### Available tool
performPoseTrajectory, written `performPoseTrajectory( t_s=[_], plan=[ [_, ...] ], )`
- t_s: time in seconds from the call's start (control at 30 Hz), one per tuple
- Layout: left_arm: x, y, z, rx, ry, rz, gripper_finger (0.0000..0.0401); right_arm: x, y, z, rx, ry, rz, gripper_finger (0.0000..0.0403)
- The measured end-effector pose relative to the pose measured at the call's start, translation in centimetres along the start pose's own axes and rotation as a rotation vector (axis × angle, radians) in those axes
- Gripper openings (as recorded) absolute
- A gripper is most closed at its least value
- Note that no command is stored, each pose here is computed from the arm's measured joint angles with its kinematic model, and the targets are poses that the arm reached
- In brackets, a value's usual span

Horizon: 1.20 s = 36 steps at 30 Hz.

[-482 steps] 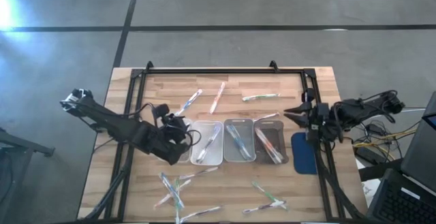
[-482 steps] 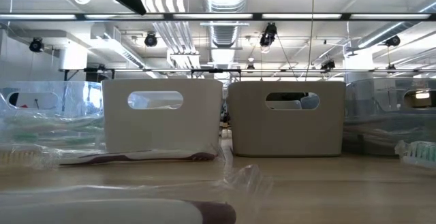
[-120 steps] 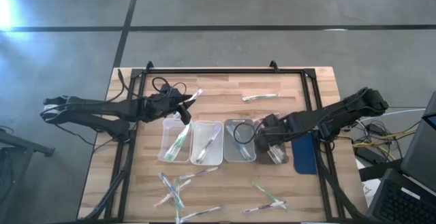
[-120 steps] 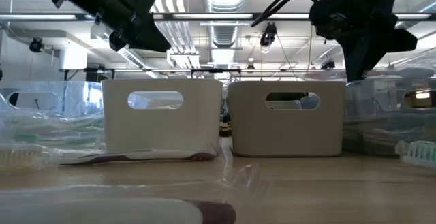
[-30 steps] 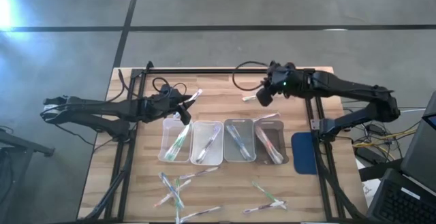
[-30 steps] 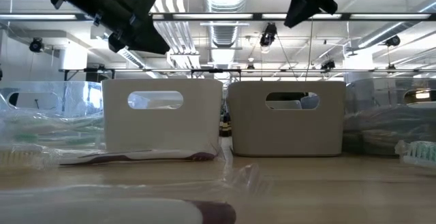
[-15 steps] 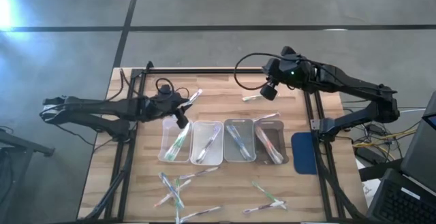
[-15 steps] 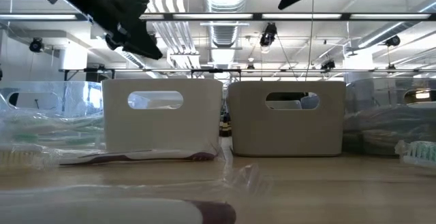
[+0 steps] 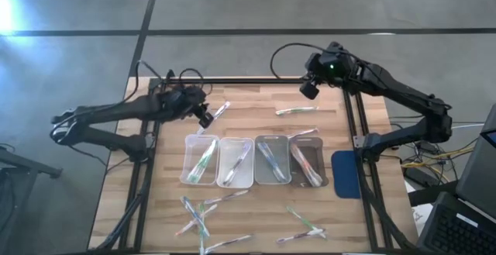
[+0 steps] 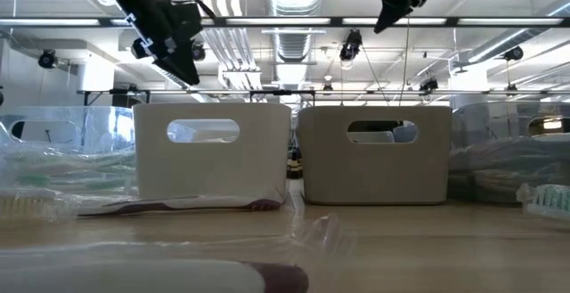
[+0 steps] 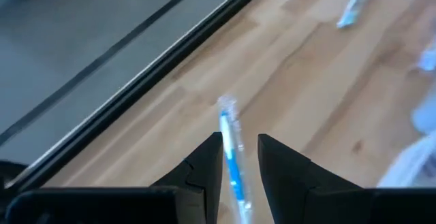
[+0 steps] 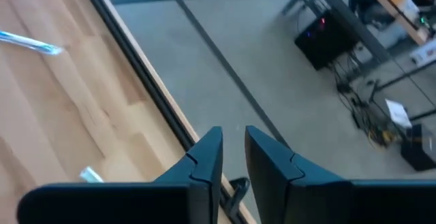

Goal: Pick & Place Toothbrushes
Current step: Put the blue toothbrush into the gray bin

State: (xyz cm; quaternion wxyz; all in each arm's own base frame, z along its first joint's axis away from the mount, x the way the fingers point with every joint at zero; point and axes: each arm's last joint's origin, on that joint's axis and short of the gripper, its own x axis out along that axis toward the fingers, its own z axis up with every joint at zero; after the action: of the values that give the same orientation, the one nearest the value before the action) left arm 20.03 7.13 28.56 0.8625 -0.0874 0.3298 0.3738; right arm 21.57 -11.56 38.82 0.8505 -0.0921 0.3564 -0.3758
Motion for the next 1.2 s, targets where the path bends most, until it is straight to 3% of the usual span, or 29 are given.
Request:
performPoseTrajectory(
  t_s=[0.17, 0.33, 0.5, 0.7, 0.93, 1.2],
  plan=[
    [2.1, 1.2, 1.2, -0.036, 0.063, 0.067, 0.0097, 1.6, -0.7, -0.7, 0.031, 0.06, -0.026, 0.008],
    [5.0, 1.7, 1.6, -0.052, 0.208, 0.032, 0.0097, 3.2, -0.5, -1.6, 0.0, 0.119, -0.024, 0.0099],
    [7.8, 2.0, 2.1, -0.036, 0.312, 0.065, 0.0097, 4.3, -0.3, -2.1, -0.03, 0.156, -0.016, 0.0115],
    [10.8, 1.8, 2.2, 0.017, 0.452, 0.03, 0.01, 5.2, 0.3, -2.1, -0.033, 0.167, 0.062, 0.0131],
    [12.6, 1.4, 2.3, 0.102, 0.543, 0.016, 0.0165, 5.5, 0.3, -2.2, -0.034, 0.177, 0.061, 0.0145],
    [13.4, 1.4, 0.7, 0.064, 0.62, -0.11, 0.0219, 5.4, 0.2, -2.2, -0.031, 0.173, 0.06, 0.0131]
  ],
)
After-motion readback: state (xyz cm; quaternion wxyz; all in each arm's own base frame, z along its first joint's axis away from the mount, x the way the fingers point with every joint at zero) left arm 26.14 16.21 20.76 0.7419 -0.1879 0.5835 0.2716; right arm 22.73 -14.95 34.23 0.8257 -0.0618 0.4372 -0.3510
